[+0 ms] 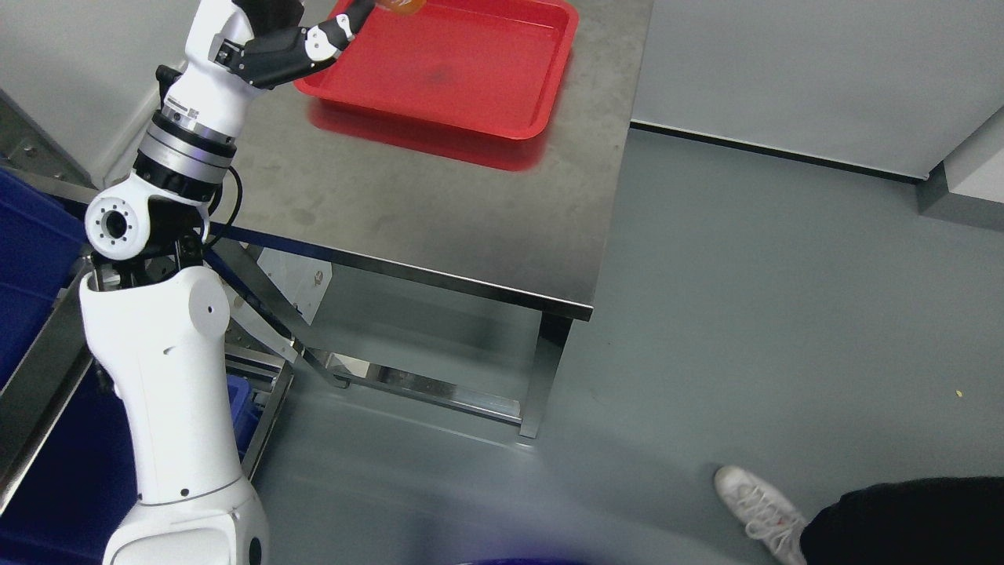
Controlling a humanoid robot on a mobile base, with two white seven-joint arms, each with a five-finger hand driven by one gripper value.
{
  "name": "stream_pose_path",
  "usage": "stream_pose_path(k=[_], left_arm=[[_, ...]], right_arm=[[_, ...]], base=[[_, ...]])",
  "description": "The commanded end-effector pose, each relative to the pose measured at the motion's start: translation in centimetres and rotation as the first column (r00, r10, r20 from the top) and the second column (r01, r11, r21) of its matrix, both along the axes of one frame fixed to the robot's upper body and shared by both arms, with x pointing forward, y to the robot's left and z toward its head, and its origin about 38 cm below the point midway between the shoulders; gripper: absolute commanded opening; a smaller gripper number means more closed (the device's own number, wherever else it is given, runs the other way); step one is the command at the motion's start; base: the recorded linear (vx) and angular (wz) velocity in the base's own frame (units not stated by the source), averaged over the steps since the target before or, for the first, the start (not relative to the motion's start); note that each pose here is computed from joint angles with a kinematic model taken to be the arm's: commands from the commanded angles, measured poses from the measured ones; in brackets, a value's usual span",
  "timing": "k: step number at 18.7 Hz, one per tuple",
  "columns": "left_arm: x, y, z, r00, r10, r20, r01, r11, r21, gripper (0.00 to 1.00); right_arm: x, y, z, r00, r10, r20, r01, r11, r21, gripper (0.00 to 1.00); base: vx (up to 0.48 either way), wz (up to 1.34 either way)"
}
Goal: Grab orange capacitor from left shelf to right desk
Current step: 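Extend the left hand with the capacitor over the red tray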
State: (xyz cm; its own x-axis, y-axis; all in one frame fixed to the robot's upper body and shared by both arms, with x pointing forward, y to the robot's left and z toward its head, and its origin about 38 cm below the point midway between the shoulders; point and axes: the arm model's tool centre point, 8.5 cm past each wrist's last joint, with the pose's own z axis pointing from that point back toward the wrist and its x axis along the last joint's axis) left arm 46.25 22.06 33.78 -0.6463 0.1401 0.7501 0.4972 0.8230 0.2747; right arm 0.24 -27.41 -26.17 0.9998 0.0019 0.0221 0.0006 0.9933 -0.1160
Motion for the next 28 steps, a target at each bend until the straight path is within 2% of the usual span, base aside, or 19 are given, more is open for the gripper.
stream_pose_path(k=[1, 5, 12, 17, 20, 28], left_arm=[[1.2, -2.5, 1.5, 0.998, -0.058, -0.017, 0.059, 0.996, 0.061, 0.18], [2.6, -4.6, 0.2, 0.995, -0.066, -0.078, 0.077, 0.987, 0.142, 0.19], [7.4, -9.2, -1.4, 0.976, -0.069, -0.208, 0.128, 0.949, 0.289, 0.19], [8.8, -11.8, -3.9, 0.961, -0.033, -0.274, 0.133, 0.925, 0.356, 0.19], [9.9, -12.5, -4.4, 0.958, 0.032, -0.286, 0.080, 0.925, 0.372, 0.19], [9.1, -15.2, -5.6, 0.950, -0.026, -0.311, 0.155, 0.903, 0.400, 0.19]], right_arm=[[-0.7, -1.1, 0.1, 1.000, -0.007, -0.001, 0.007, 1.000, -0.018, 1.00], [-0.7, -1.1, 0.1, 1.000, -0.007, -0.001, 0.007, 1.000, -0.018, 1.00], [-0.7, -1.1, 0.1, 1.000, -0.007, -0.001, 0.007, 1.000, -0.018, 1.00], [-0.7, -1.1, 0.1, 1.000, -0.007, -0.001, 0.007, 1.000, -0.018, 1.00], [-0.7, -1.1, 0.1, 1.000, -0.007, -0.001, 0.007, 1.000, -0.018, 1.00], [-0.7, -1.1, 0.1, 1.000, -0.007, -0.001, 0.007, 1.000, -0.018, 1.00]], base=[[0.066, 0.00], [0.051, 0.00], [0.026, 0.00], [0.021, 0.00], [0.020, 0.01], [0.021, 0.00]])
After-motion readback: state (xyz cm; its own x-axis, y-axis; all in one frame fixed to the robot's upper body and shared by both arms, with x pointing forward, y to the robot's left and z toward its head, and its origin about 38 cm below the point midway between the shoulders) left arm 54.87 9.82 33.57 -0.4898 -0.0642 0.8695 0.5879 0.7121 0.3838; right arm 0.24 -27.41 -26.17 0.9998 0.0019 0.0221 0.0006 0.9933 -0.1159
